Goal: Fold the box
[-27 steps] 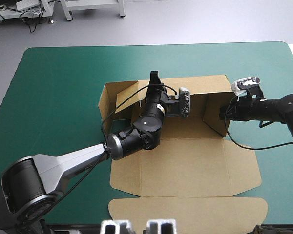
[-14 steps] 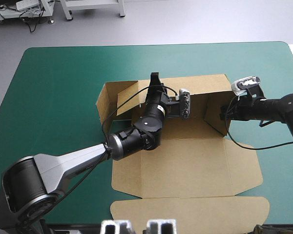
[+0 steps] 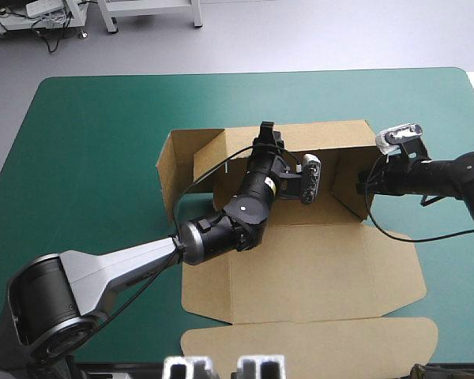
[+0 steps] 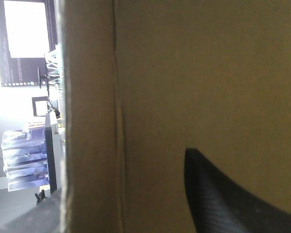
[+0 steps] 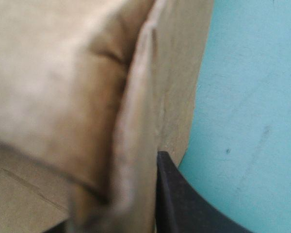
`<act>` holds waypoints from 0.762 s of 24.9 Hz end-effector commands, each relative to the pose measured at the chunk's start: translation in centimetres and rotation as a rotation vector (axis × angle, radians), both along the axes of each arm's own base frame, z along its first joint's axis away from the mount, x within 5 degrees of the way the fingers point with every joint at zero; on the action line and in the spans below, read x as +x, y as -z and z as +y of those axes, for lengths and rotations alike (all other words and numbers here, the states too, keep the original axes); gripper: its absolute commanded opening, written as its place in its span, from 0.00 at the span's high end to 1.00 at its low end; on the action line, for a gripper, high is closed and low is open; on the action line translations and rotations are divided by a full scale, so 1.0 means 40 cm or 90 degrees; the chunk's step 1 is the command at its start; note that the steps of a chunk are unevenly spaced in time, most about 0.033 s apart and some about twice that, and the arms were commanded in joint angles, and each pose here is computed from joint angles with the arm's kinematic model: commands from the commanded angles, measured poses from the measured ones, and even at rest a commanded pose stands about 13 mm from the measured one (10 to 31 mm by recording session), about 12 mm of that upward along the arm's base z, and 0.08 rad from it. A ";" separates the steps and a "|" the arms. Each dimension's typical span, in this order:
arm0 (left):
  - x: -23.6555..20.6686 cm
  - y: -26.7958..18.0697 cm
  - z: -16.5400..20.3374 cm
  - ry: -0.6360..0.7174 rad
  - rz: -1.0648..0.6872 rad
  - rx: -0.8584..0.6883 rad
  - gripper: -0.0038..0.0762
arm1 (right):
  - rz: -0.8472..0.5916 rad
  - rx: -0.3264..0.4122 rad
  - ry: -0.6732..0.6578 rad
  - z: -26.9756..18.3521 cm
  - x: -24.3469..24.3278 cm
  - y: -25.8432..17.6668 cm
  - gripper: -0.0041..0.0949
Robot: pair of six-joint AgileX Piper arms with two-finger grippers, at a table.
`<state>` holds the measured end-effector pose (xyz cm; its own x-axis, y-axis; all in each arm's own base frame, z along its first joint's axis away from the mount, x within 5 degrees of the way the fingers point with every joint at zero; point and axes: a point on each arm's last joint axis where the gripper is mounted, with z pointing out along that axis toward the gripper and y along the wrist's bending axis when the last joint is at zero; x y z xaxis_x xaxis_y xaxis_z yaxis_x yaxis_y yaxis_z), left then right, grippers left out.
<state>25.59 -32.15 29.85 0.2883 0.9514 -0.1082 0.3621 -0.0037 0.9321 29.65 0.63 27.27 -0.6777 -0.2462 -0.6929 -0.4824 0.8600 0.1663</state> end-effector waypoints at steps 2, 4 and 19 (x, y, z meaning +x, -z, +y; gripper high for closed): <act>-0.010 -0.077 0.005 0.010 -0.079 -0.038 0.51 | -0.009 0.055 -0.010 0.018 -0.010 -0.041 0.96; -0.007 -0.086 0.009 -0.001 -0.106 -0.038 0.51 | -0.008 0.052 -0.011 0.017 -0.011 -0.040 0.96; -0.112 -0.242 0.034 0.034 -0.174 -0.197 0.51 | -0.004 0.044 -0.002 0.014 -0.010 -0.038 0.96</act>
<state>23.28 -31.96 34.85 0.3537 0.9006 -0.2525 0.2058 0.1884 0.9603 29.52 0.89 27.27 -0.7025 -0.2079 -0.6806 -0.4666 0.8567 0.2200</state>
